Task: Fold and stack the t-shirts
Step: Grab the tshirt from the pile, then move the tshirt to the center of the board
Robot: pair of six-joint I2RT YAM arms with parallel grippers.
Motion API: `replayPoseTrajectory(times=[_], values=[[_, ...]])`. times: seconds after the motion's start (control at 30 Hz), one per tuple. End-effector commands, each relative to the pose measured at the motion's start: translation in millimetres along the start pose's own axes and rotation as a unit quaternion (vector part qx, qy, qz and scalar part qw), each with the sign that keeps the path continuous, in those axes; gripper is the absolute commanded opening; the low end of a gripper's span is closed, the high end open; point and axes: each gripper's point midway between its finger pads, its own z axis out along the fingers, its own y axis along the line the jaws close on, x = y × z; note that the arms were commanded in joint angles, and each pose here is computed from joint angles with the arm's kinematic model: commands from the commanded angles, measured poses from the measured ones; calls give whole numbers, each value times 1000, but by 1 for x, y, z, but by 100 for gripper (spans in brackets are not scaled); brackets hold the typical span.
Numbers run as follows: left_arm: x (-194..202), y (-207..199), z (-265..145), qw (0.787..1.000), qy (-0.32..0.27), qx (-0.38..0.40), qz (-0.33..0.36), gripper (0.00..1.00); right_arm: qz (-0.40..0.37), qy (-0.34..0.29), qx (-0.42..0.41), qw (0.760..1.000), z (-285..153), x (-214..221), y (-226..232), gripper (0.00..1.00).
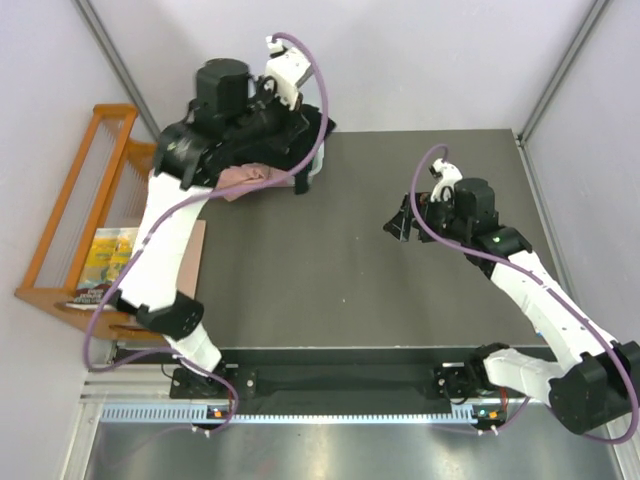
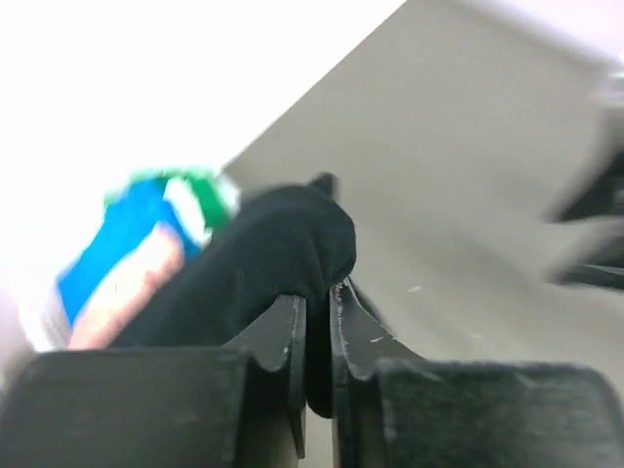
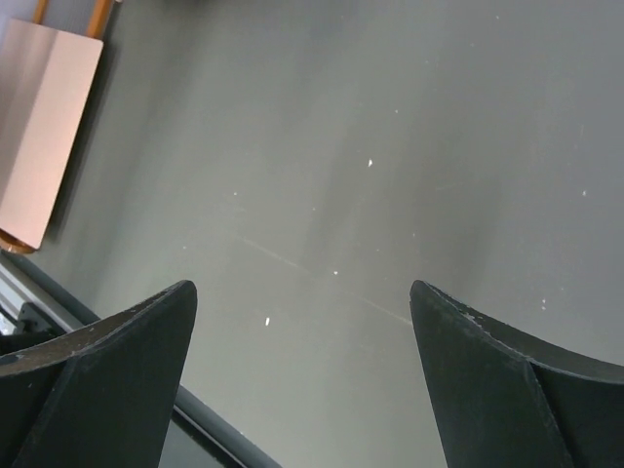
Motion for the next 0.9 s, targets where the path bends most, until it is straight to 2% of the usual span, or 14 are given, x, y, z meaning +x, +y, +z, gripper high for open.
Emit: replayPoseTrajectory(times=[0.0,0.1,0.23,0.33,0.57,0.77,0.87], values=[[-75,-34,-110,987,-143,55,57,15,-11,-48,5,999,-11,-14,5,90],[-94,-53,-134,977,-182,97,45,15,-2,-87,40,995,-21,-25,-5,90],[-119,-66,-146,964,-229,135,24,9,9,-145,65,987,-40,-43,-8,91],[-125,-77,-146,956,-236,171,2,9,16,-171,66,983,-50,-51,-6,91],[-99,-105,-124,949,-179,255,-49,14,38,-182,71,980,-54,-52,-7,89],[-35,-155,-76,942,-62,320,-78,9,51,-217,84,971,-66,-65,-9,88],[-26,-174,-64,940,-40,331,-71,4,52,-240,85,966,-75,-71,-8,87]])
